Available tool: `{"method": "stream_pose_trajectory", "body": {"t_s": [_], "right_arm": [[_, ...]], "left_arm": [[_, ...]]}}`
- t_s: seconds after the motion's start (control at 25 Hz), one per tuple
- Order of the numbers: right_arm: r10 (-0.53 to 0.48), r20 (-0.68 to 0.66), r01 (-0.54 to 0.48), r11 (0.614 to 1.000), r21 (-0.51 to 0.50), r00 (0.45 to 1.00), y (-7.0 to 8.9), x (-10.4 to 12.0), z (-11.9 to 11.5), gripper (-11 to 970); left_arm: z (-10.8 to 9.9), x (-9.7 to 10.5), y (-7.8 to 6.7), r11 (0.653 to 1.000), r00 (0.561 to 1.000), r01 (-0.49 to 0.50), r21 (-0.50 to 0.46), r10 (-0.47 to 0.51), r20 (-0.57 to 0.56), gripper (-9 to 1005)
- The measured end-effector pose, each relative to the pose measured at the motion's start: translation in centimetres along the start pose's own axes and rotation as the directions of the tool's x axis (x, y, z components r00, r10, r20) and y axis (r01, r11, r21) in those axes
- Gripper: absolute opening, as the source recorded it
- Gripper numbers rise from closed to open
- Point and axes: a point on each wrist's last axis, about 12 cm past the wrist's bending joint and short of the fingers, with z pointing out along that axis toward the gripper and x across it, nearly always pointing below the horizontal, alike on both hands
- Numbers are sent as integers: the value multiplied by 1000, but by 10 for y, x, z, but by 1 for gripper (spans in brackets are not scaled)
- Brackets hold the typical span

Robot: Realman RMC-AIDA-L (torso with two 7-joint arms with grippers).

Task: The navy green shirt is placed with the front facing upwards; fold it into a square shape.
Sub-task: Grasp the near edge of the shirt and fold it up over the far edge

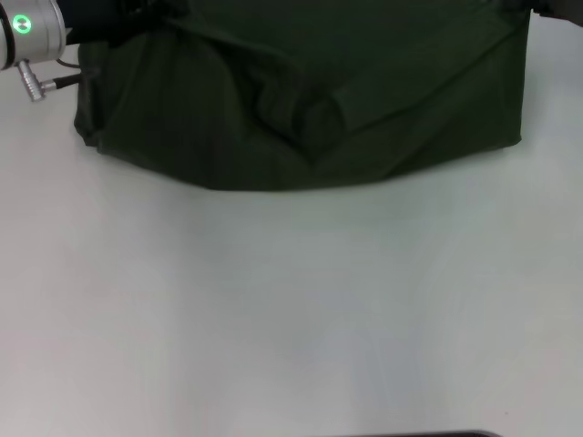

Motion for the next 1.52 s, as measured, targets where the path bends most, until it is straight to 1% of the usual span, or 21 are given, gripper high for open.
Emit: {"method": "stream_pose_trajectory", "body": {"t_s": [0.24,0.36,0.44,0.48,0.68,0.8,1.12,1.36,1.52], "right_arm": [[-8,71,4,999,53,997,-8,-3,7,11],[-33,117,28,998,51,993,-7,-4,14,11],[-69,144,60,996,65,987,-6,-6,25,11],[-69,144,60,996,65,987,-6,-6,25,11],[-124,128,110,987,113,984,1,-2,48,10],[-160,113,143,979,145,981,3,0,56,10],[-185,143,154,967,204,972,1,-7,57,10],[-203,183,154,956,251,962,0,-17,56,11],[-218,201,159,949,273,955,2,-22,58,10]], "left_arm": [[2,-5,2,1000,998,-12,-23,13,59,57],[6,-5,1,999,996,-33,-29,35,82,57],[13,-2,-1,997,993,-56,-44,61,97,57],[13,-2,-1,997,993,-56,-44,61,97,57],[25,5,-5,994,990,-91,-66,97,99,57],[27,5,-5,993,989,-94,-76,102,105,57],[23,-3,-2,993,982,-67,-98,83,168,56],[27,-13,-9,990,975,-94,-107,113,190,56],[29,-15,-11,988,973,-98,-116,119,199,57]]}}
